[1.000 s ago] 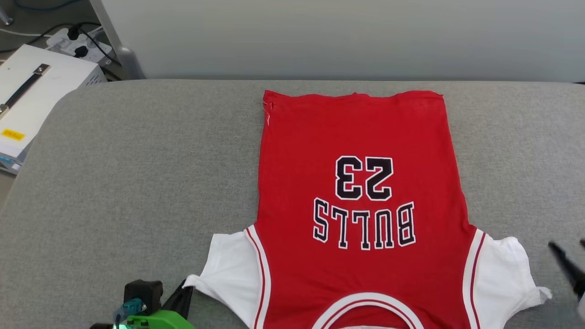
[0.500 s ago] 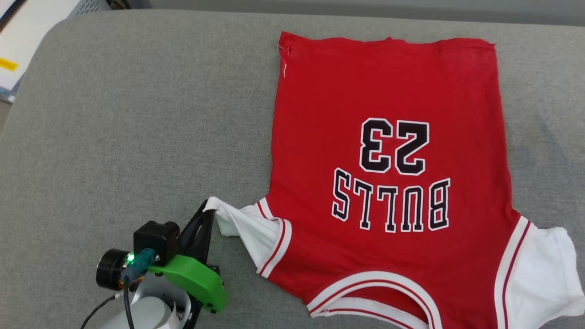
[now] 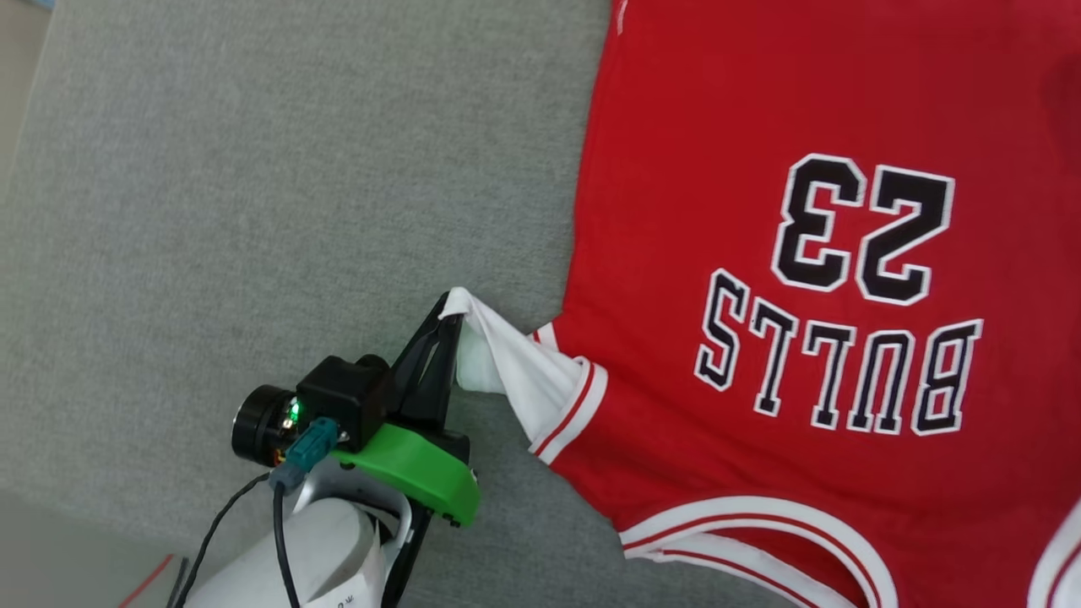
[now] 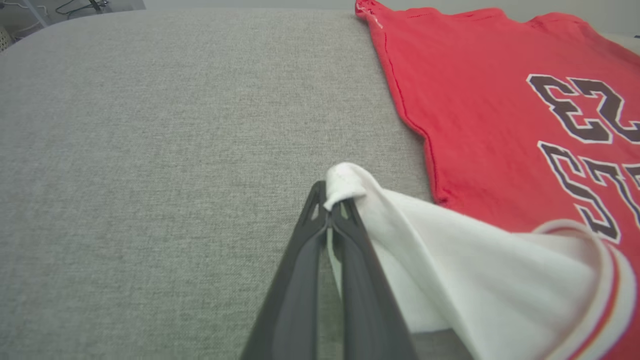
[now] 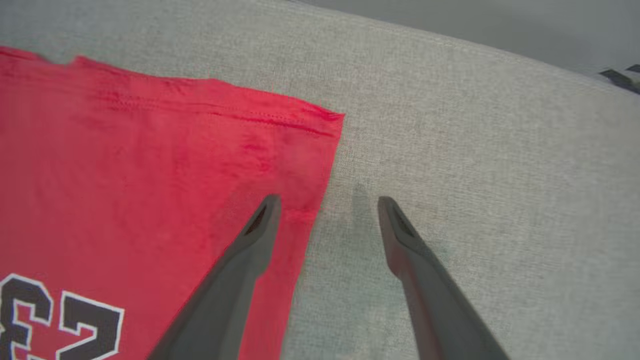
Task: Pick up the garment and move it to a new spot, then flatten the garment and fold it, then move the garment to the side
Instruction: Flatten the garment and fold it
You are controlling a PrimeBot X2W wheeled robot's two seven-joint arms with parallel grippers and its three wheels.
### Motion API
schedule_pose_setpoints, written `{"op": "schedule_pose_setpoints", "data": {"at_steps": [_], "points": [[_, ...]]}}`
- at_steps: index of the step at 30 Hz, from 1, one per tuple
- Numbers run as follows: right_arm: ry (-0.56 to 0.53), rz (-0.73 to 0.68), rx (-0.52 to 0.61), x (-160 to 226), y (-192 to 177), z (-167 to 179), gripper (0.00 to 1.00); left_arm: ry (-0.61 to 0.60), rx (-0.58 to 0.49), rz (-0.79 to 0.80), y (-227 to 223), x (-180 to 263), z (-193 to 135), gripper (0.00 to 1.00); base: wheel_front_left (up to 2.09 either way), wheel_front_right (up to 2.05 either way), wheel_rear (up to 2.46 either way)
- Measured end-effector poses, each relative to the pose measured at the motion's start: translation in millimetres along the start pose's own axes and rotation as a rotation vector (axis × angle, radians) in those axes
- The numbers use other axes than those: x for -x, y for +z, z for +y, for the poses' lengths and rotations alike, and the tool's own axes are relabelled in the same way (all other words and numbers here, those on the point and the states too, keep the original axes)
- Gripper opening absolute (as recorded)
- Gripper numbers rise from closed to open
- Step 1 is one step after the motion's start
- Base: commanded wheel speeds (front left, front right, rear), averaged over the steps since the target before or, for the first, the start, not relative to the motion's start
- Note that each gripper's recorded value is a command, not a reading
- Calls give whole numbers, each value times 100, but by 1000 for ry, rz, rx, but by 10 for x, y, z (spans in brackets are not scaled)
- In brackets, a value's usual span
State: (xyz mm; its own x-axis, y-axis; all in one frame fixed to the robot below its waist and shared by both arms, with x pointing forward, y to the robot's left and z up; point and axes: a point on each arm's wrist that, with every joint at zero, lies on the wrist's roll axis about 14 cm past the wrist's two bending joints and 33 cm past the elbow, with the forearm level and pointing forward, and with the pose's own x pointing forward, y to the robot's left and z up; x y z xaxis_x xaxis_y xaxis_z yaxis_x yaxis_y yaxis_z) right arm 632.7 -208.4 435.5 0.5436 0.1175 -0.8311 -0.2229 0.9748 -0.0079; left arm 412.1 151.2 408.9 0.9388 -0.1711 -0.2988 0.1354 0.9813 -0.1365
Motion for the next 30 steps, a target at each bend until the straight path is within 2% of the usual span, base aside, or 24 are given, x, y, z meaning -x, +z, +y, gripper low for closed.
{"op": "schedule_pose_setpoints", "data": {"at_steps": [6,11,12,21,25,30], "points": [[58,142,-9,-589,-423,245,100,45,1,33,-150,-3,124,0,0,0,0],[70,172,-11,-702,-527,203,100,75,0,48,-210,19,237,0,0,0,0],[75,164,-13,-691,-519,203,0,80,-4,45,-202,21,256,0,0,0,0],[104,3,-14,-425,-318,294,0,106,0,37,-184,174,341,0,0,0,0],[89,-36,55,-124,-349,270,0,111,2,32,-170,323,332,0,0,0,0],[48,-84,120,402,-483,49,0,110,-3,4,-85,510,316,0,0,0,0]]}}
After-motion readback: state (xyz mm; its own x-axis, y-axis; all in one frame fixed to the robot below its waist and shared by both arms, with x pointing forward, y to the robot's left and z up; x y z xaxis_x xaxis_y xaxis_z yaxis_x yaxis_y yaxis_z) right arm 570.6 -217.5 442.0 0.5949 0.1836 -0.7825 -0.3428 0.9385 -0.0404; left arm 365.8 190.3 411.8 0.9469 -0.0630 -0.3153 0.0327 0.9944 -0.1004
